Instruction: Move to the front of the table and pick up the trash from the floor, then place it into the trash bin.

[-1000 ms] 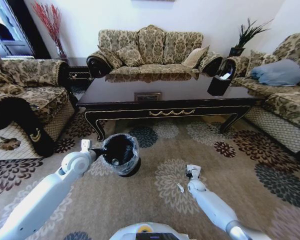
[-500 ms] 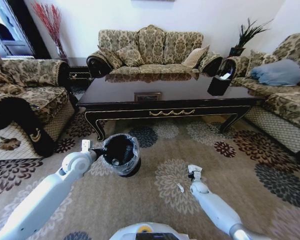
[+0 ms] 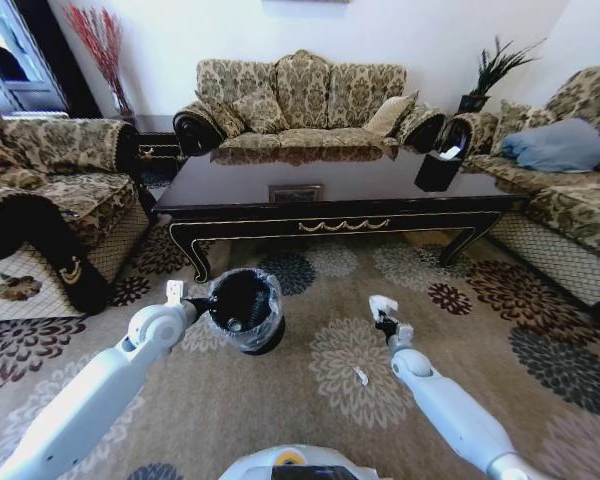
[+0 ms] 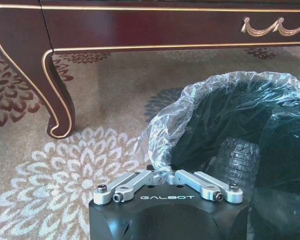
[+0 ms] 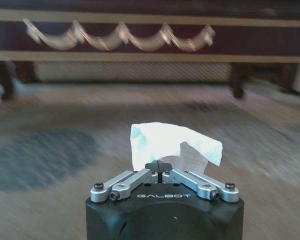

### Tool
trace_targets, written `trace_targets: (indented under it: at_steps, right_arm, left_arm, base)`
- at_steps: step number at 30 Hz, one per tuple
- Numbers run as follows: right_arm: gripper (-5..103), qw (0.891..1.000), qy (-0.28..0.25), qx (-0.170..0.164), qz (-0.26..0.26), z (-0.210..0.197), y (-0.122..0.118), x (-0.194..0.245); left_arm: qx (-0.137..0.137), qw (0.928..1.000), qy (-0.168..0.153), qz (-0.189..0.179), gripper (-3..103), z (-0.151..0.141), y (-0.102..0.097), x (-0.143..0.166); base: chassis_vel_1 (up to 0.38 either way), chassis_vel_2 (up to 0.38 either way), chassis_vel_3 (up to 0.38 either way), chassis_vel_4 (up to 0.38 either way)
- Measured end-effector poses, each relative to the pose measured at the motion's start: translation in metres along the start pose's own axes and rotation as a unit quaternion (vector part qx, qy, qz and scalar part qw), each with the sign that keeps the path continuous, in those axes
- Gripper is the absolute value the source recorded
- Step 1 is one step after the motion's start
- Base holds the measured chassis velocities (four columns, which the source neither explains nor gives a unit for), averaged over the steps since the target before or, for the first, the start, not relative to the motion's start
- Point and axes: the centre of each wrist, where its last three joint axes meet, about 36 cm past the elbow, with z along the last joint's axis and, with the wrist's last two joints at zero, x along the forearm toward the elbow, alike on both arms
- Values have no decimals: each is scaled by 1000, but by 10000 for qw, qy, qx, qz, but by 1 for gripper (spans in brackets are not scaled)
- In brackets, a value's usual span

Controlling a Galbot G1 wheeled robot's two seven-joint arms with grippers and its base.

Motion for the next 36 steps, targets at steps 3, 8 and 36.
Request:
trace_targets:
  at_steps: [3, 8, 36]
  right_arm:
    - [0, 9977, -405, -81, -547, -11, 8, 2]
    - [0, 9873, -964, -140, -1254, -26, 19, 1]
    - [0, 8765, -2623, 82, -4036, -113, 114, -28]
  left_arm:
    - [-17, 10000, -4, 5, 2, -1, 0, 0]
    - [-34, 10000, 18, 28, 2, 0, -2, -2]
    - [192, 9993, 182, 258, 2, -26, -22, -68]
  base:
    - [0, 0, 0, 0]
    - [0, 0, 0, 0]
    - [0, 0, 0, 0]
